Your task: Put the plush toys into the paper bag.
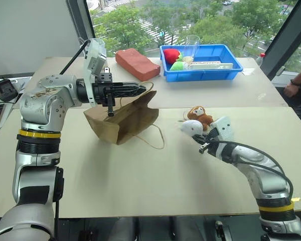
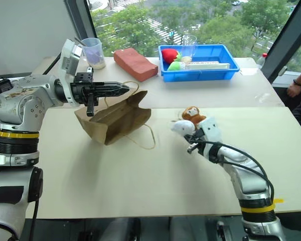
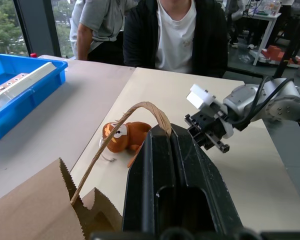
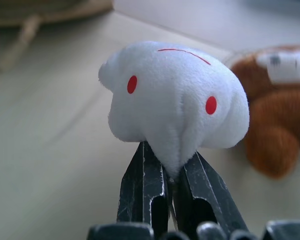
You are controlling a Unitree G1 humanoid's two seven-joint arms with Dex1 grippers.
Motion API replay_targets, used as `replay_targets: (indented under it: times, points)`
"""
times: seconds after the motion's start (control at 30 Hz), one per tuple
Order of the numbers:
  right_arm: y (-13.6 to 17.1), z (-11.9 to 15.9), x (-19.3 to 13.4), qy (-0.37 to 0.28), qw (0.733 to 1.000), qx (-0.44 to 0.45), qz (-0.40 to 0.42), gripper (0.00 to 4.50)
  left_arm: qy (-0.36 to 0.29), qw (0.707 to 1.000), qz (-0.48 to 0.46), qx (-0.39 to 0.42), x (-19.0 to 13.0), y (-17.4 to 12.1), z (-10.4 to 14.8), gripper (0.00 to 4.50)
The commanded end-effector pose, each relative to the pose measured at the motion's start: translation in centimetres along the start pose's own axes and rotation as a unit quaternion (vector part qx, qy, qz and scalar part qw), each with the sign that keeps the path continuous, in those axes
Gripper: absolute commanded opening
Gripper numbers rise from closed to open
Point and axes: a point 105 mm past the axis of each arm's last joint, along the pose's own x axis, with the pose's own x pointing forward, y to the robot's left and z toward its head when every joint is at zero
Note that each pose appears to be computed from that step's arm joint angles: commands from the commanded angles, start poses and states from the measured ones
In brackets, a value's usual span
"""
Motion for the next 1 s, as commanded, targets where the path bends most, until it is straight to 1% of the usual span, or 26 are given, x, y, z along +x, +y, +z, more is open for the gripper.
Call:
replay_targets:
  times: [0.03,0.1,0.17,0.4,0.6,0.77,0.8,1.0]
  points:
    - [3.1,5.4,0.5,-0.058,0.995,-0.037,0.075,0.03,-0.008,1.0,-0.009,0.028,0.2,-0.2,1.5,0.0]
    - [4.6,6.2,1.5,-0.052,0.993,-0.036,0.102,0.03,-0.009,1.0,-0.012,0.028,0.4,-0.2,1.5,0.0]
    - [5.5,6.3,3.0,-0.038,0.993,-0.031,0.107,0.03,-0.01,0.999,-0.016,0.028,0.6,-0.3,1.5,0.0]
    - [7.9,5.4,7.2,-0.007,0.989,-0.068,0.129,0.03,-0.014,0.999,-0.024,0.03,1.2,-0.6,1.8,0.0]
    - [10.1,7.0,9.7,-0.032,0.986,-0.061,0.15,0.03,-0.013,0.999,-0.034,0.029,1.5,-1.1,1.9,0.0]
    - [11.9,6.3,12.0,-0.038,0.986,-0.036,0.155,0.03,-0.017,0.999,-0.036,0.026,2.0,-1.2,1.8,0.0]
    - [11.9,6.3,12.2,-0.043,0.987,-0.031,0.154,0.88,-0.018,0.999,-0.037,0.026,2.0,-1.2,1.9,0.0]
    - [11.3,6.8,12.4,-0.076,0.987,-0.032,0.136,2.87,-0.018,0.999,-0.033,0.027,1.8,-1.0,2.1,0.0]
